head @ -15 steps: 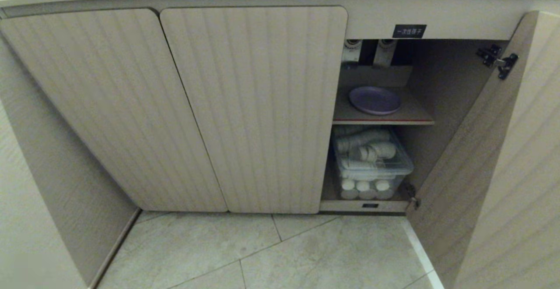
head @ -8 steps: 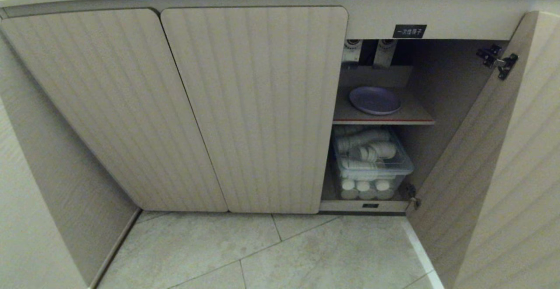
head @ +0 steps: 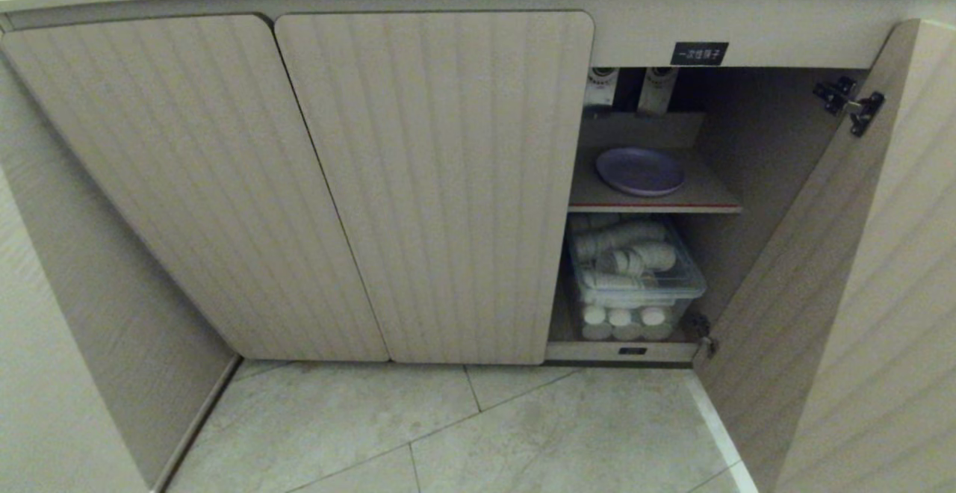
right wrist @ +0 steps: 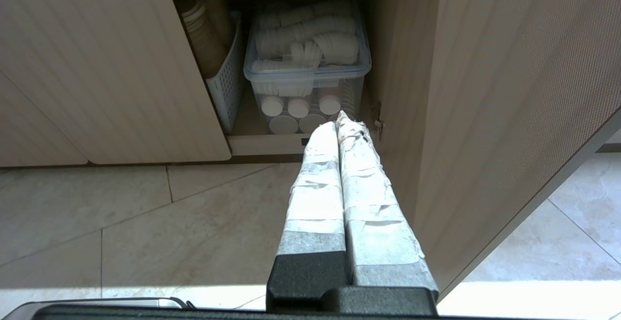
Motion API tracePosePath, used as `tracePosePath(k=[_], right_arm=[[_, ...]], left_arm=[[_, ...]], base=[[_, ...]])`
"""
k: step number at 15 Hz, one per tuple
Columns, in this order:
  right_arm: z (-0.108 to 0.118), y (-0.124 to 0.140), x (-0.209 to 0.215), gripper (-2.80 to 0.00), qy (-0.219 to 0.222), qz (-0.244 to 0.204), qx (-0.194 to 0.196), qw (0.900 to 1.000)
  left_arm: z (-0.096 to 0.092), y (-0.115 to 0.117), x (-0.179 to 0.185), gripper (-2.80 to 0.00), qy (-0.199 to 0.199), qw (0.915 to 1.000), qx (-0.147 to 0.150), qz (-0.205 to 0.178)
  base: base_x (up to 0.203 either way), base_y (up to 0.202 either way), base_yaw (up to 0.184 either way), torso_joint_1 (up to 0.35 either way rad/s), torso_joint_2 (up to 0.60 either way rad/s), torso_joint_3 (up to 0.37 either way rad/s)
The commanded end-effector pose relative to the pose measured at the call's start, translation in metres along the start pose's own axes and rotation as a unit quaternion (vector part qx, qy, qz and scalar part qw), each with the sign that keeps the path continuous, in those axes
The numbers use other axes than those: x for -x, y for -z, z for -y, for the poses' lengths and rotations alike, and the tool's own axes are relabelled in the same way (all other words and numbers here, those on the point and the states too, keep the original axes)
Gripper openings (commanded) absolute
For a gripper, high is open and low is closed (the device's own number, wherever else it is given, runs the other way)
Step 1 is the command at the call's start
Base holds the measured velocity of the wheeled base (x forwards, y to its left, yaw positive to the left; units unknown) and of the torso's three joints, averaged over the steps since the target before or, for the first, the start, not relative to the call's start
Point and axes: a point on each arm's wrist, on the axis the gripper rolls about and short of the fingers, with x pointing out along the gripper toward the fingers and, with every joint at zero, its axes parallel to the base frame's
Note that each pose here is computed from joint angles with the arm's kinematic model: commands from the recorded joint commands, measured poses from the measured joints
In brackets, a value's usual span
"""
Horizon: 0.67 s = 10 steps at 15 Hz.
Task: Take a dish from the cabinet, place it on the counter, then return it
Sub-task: Take the plate from the cabinet
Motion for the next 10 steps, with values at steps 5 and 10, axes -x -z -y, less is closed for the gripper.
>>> tracePosePath(k=[5, 10], right_arm=[[0.0000, 0.0000, -0.0001, -2.80, 0.000, -0.001, 0.000, 1.000], [0.0000, 0.0000, -0.0001, -2.80, 0.000, -0.001, 0.000, 1.000]], left_arm=[[0.0000, 0.0001, 0.0000, -2.80, 0.000, 1.0000, 0.000, 0.000], [0.0000, 0.0001, 0.0000, -2.80, 0.000, 1.0000, 0.000, 0.000]], base=[[0.136, 0.000, 0.000, 0.004, 0.00, 0.001], [0.198, 0.000, 0.001, 0.003, 0.00, 0.001]])
